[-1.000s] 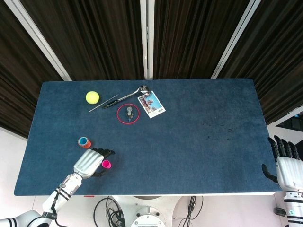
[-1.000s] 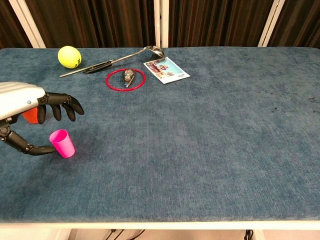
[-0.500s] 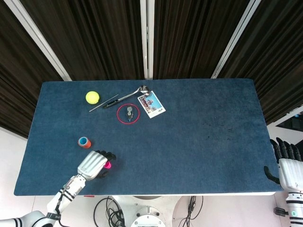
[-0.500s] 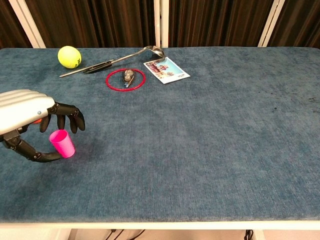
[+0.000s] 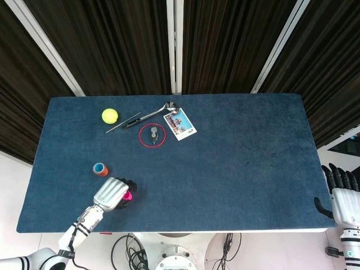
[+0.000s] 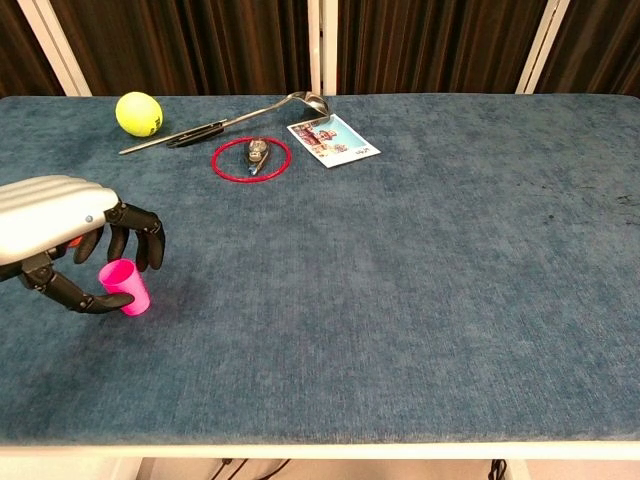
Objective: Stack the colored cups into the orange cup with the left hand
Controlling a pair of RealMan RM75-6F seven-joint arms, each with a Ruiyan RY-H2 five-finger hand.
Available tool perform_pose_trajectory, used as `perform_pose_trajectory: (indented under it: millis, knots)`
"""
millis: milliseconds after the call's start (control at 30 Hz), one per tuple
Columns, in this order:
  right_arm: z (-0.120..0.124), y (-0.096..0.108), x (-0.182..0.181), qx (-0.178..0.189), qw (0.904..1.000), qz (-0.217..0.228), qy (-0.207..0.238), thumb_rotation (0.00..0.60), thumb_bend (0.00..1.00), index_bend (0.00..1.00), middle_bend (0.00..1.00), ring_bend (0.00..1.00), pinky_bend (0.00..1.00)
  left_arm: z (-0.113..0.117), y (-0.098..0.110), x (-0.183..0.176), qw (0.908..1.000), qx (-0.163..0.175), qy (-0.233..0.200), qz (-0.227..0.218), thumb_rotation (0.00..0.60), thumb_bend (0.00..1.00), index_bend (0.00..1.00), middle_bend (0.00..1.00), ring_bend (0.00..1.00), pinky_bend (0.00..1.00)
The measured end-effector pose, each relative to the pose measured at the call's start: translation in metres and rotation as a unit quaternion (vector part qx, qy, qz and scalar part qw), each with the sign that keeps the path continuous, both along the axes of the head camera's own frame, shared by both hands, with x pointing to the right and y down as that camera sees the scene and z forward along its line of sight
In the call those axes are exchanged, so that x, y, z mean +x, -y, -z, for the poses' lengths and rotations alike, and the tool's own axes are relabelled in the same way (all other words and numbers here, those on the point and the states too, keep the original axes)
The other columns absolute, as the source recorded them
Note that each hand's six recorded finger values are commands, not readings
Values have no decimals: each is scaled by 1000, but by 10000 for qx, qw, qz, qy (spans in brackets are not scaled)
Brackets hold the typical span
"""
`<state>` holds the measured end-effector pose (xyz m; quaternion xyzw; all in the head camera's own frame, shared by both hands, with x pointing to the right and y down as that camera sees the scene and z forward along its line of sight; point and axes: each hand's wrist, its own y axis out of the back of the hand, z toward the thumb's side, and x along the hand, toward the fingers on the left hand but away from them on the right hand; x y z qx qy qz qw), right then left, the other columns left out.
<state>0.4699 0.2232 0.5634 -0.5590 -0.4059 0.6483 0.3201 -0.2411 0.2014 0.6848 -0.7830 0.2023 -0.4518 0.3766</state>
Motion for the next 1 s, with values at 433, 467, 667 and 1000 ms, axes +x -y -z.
perform_pose_trajectory:
  millis: [433,467,667,1000]
  knots:
    - [0,-1,0,-7,10000,0,-9,600,291,0,0,0,0,-3,-1,-1,10000,29,0,24,600,287,531,530,577,702]
    - [0,-1,1,-11,10000,-5,-12,600,291,0,0,0,0,-4,-1,-1,10000,32,2,29,600,287,535,533,580,706]
    - [-1,-1,1,-14,10000,-9,-14,600,291,0,0,0,0,-3,0,-1,9999,120,-35,52,600,290,545,547,594,723]
    - [3,2,0,60,10000,5,-10,600,291,0,0,0,0,18,12,-4,9995,273,-122,141,600,289,546,547,594,723]
